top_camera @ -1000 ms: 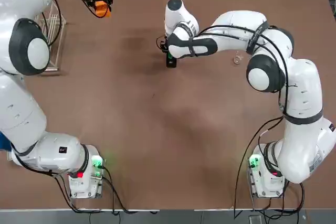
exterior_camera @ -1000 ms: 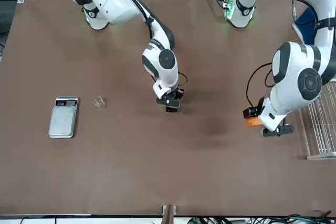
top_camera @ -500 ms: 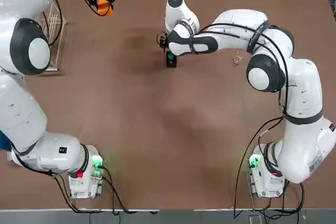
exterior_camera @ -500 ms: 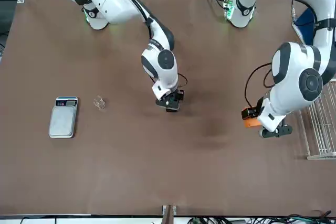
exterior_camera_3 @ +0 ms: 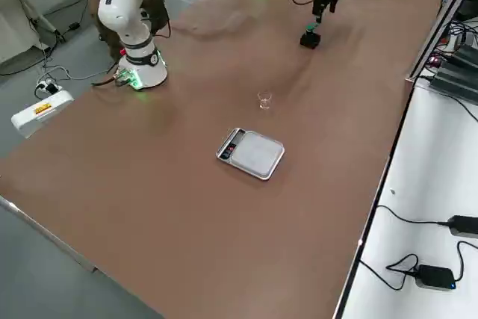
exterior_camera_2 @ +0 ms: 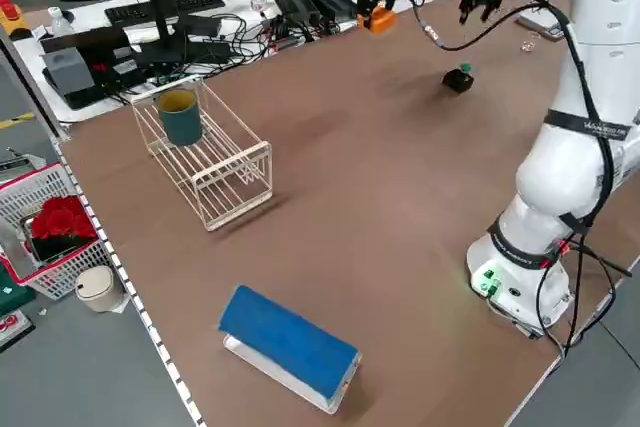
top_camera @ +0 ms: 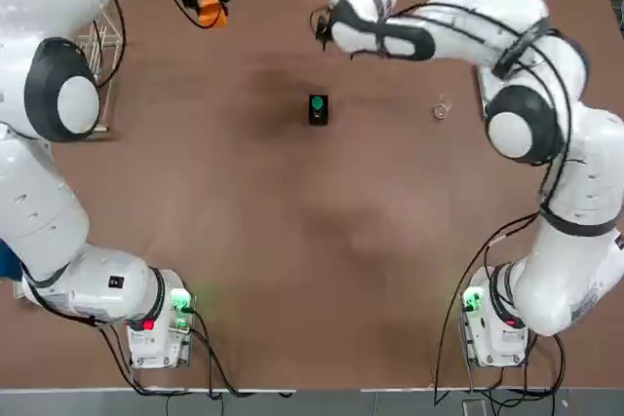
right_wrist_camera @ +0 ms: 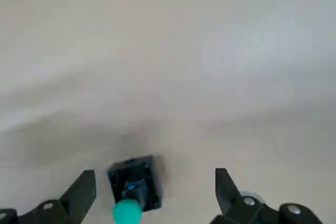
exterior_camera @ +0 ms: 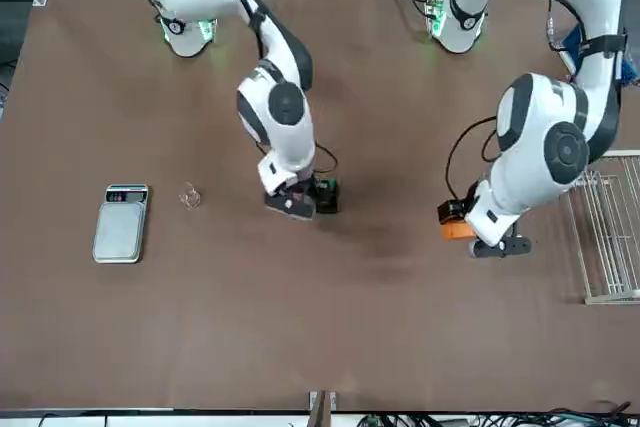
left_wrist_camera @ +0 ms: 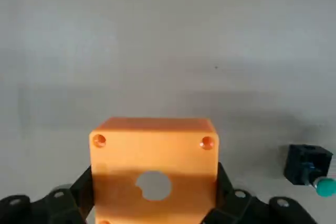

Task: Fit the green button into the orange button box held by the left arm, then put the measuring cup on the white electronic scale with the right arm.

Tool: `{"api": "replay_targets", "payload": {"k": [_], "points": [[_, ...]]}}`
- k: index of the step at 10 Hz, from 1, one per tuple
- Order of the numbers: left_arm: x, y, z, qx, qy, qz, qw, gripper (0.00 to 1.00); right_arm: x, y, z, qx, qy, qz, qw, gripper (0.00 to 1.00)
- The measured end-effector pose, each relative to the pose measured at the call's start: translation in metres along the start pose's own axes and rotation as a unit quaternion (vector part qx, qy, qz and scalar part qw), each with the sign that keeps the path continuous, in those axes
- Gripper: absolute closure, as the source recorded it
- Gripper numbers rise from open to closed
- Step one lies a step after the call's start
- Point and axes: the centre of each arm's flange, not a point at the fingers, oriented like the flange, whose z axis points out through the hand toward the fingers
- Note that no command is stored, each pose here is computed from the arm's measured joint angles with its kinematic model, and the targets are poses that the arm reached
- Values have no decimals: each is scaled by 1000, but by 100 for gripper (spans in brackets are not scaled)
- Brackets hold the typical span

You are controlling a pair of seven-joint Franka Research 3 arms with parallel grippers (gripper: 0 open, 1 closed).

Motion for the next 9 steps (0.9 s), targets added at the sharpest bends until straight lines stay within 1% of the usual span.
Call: {"api": "replay_targets", "payload": {"k": [1,2,4,5,7,9], "points": [[-6,16,3,1,-3,-5,1000,13,20,31,-31,-4,10,-5,1000,0],[-12,33,10,3,-8,-8,1000,13,35,66,-63,-14,7,-9,1000,0],[-28,76,27,6,-17,-6,1000,13,62,144,-132,-23,-18,-19,999,0],[-35,102,31,6,-18,-2,1000,13,71,182,-165,-30,-22,-28,999,0],[-50,151,47,6,-22,19,1000,13,77,239,-214,-38,-28,-41,998,0],[-63,185,68,10,-29,29,999,13,86,297,-239,-41,-35,-59,997,0]]}}
